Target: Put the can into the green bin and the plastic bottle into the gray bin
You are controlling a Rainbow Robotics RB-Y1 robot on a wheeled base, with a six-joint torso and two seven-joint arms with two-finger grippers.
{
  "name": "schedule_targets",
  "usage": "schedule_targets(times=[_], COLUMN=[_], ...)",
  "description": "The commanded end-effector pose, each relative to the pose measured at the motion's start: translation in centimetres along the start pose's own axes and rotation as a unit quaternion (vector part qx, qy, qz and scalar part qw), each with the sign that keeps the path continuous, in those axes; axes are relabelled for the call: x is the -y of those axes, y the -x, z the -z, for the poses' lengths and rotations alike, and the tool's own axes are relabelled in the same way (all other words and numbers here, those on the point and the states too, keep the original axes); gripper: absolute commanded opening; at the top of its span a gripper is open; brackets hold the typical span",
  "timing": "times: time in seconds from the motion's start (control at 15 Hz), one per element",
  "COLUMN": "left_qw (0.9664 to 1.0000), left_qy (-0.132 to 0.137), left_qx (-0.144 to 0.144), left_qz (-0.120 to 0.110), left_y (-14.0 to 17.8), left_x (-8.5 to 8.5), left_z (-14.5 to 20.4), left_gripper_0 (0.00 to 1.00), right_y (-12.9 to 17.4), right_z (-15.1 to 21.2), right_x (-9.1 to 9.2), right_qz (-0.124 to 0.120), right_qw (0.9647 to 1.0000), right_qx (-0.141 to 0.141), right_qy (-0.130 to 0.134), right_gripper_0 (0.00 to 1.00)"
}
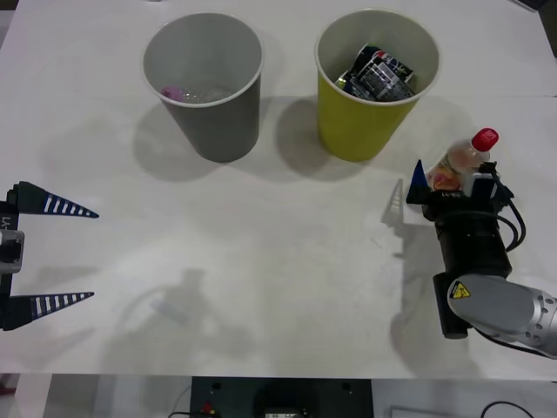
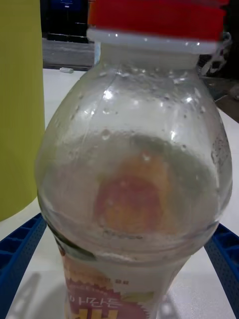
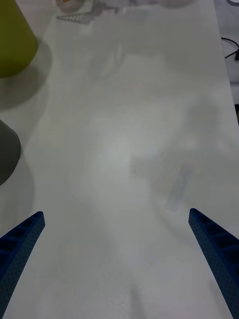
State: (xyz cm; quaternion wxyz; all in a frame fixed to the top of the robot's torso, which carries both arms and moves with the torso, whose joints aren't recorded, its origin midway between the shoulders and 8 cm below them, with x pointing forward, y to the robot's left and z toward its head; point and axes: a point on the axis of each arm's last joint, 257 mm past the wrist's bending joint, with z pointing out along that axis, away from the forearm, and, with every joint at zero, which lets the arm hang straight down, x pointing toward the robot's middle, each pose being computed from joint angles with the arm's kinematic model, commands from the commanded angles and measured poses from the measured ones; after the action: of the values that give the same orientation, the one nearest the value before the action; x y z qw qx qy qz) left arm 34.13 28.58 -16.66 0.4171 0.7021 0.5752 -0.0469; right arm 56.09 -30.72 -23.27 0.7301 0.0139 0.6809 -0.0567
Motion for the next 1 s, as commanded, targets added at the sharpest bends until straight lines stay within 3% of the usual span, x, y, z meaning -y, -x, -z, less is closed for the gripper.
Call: schedule_targets(times=[0.07, 0.13, 0.27, 0.33, 1.0], left_qw=[1.0, 1.0, 1.0, 1.0, 1.0], left_qy=[0.0, 0.0, 0.0, 0.0, 0.0], left_qx=[0.0, 0.0, 0.0, 0.0, 0.0], left_qz=[0.0, 0.0, 0.0, 0.0, 0.0], left_y=[0.0, 0.0, 0.0, 0.0, 0.0], left_x=[0.0, 0.0, 0.0, 0.0, 0.0], left_z=[0.0, 0.0, 0.0, 0.0, 0.0], left_gripper_0=[1.0, 1.0, 1.0, 1.0, 1.0], right_y=[-0.04, -0.06, -0.09, -0.09, 0.48], right_z=[-0.22, -0.22, -0.22, -0.22, -0.12], right_x=[-0.04, -0.02, -0.05, -0.05, -0.24], right_qz=[0.002, 0.002, 0.003, 0.002, 0.004], right_qw=[1.0, 1.0, 1.0, 1.0, 1.0], right_qx=[0.001, 0.0, 0.0, 0.0, 0.004], right_qy=[-0.002, -0.002, -0.001, -0.001, 0.006], right_gripper_0=[1.0, 0.93, 0.13, 0.0, 0.0])
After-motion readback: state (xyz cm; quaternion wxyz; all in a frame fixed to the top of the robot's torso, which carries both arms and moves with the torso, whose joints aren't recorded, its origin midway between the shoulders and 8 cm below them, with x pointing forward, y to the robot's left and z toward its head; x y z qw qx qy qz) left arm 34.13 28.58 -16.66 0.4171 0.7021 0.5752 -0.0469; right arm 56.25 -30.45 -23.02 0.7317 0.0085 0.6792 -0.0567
